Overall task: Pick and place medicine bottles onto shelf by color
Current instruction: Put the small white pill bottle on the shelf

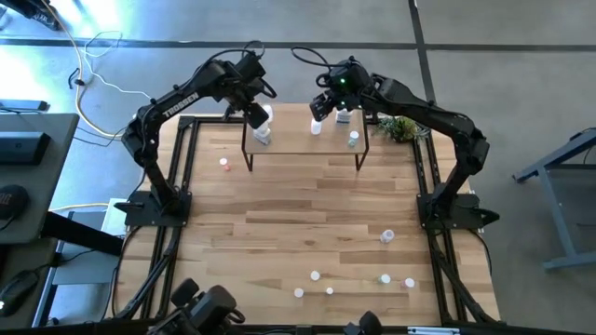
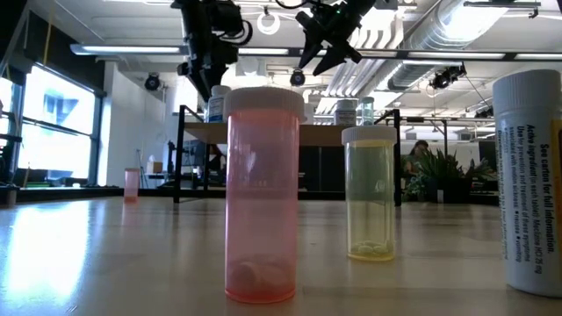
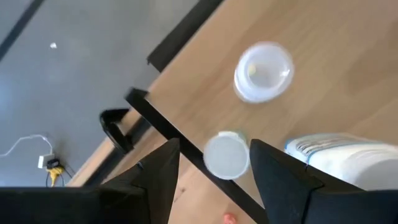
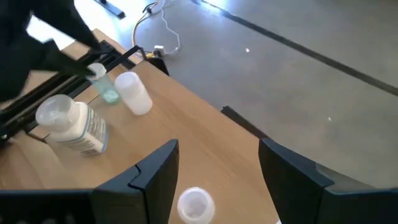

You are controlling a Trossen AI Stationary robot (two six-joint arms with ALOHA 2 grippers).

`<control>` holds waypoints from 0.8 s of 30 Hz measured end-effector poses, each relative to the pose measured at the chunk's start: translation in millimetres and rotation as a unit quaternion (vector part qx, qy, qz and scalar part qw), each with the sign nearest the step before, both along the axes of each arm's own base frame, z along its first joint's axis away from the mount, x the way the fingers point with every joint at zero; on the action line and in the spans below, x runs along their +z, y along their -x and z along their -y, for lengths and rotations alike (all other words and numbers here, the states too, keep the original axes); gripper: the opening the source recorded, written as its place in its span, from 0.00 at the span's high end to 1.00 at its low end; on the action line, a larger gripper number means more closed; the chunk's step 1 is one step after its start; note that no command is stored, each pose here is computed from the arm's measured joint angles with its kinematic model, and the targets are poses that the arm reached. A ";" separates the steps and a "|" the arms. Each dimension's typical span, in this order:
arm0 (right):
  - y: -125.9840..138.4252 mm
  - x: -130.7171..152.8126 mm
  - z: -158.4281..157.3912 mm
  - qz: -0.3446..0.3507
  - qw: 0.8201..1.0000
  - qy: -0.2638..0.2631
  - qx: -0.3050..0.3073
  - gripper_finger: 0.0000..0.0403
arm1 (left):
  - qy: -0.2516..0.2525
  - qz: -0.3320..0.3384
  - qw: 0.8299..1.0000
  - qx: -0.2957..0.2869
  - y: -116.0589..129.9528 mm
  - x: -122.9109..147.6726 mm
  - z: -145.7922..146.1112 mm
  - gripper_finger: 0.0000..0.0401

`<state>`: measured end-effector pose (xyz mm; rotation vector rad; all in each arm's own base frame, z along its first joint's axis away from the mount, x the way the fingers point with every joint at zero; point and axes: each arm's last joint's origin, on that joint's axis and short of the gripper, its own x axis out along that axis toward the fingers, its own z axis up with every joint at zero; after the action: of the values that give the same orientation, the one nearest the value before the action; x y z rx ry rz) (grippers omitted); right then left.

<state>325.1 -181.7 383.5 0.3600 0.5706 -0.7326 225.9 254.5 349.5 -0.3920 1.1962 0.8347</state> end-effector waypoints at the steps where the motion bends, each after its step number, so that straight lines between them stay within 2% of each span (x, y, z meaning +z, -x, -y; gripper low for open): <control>1: -0.3 -0.4 -1.1 -0.001 1.000 -0.003 0.003 0.47 | -0.006 0.003 1.000 -0.004 0.1 4.9 0.3 0.54; 6: -2.3 -2.9 -8.9 -0.013 1.000 -0.016 0.020 0.47 | -0.029 -0.008 1.000 -0.008 3.5 21.6 2.3 0.54; 14: -7.8 -7.8 -29.8 -0.033 0.998 -0.046 0.039 0.47 | -0.004 -0.021 1.000 -0.010 11.9 32.2 12.1 0.53; 24: -13.3 -15.6 -65.7 -0.062 0.990 -0.113 0.065 0.47 | 0.033 0.068 0.995 -0.069 18.7 47.2 40.6 0.53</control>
<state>338.4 -115.9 367.8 0.4846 0.7900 -0.5685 207.2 214.0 396.7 -0.4097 1.1139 0.6411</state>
